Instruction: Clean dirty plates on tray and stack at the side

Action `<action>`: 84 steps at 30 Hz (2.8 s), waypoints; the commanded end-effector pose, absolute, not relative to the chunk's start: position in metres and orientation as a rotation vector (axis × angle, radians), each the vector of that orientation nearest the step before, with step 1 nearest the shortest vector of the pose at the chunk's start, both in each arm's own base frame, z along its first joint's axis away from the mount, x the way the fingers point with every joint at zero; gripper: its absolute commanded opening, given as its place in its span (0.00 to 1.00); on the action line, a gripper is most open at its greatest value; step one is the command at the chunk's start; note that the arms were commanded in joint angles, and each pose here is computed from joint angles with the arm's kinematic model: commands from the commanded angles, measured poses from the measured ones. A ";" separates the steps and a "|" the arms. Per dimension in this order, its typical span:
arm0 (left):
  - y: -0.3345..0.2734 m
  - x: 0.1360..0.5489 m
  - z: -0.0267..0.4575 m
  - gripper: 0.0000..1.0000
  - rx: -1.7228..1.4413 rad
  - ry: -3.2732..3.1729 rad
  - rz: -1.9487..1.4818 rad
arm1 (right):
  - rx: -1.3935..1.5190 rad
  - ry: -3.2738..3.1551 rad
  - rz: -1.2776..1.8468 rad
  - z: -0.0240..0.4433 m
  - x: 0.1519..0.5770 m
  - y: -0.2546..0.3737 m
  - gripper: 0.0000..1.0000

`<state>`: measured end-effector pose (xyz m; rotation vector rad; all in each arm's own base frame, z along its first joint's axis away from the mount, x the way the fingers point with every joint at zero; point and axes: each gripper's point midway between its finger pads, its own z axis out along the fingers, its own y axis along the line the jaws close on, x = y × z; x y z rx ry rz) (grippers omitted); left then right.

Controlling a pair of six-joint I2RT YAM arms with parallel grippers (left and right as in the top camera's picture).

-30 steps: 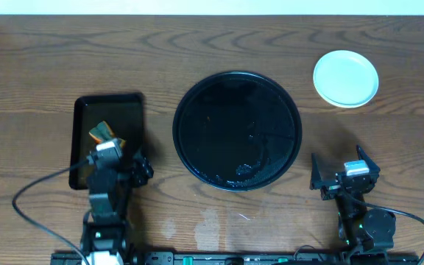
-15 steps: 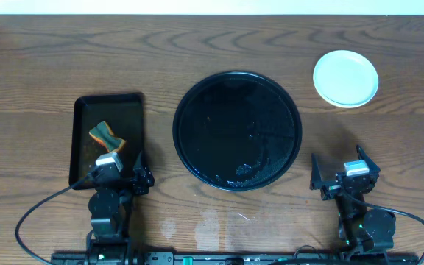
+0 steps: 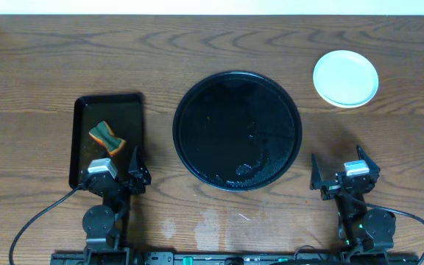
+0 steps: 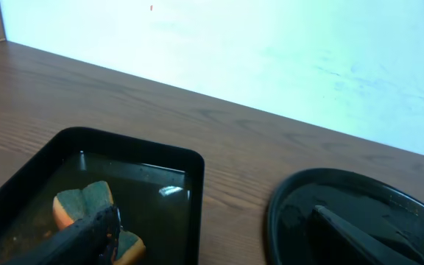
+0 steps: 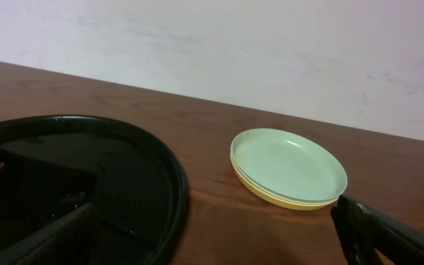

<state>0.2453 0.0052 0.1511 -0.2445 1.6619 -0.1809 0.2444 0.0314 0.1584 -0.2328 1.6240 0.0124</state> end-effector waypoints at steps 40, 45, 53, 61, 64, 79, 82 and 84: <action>0.006 0.244 0.136 0.82 -0.190 1.718 -0.110 | -0.243 1.621 0.010 0.158 0.244 0.033 0.99; 0.006 0.244 0.136 0.82 -0.190 1.718 -0.110 | -0.243 1.621 0.010 0.158 0.244 0.033 0.99; 0.006 0.244 0.136 0.82 -0.190 1.718 -0.110 | -0.243 1.622 0.010 0.158 0.244 0.033 0.99; 0.006 0.244 0.136 0.82 -0.190 1.718 -0.110 | -0.243 1.622 0.010 0.158 0.244 0.033 0.99; 0.006 0.244 0.136 0.82 -0.190 1.718 -0.110 | -0.243 1.622 0.010 0.158 0.244 0.033 0.99; 0.006 0.244 0.136 0.82 -0.190 1.718 -0.110 | -0.243 1.622 0.010 0.158 0.244 0.033 0.99; 0.006 0.244 0.136 0.82 -0.190 1.718 -0.110 | -0.243 1.622 0.010 0.158 0.244 0.033 0.99; 0.006 0.244 0.136 0.82 -0.190 1.718 -0.110 | -0.243 1.622 0.010 0.158 0.244 0.033 0.99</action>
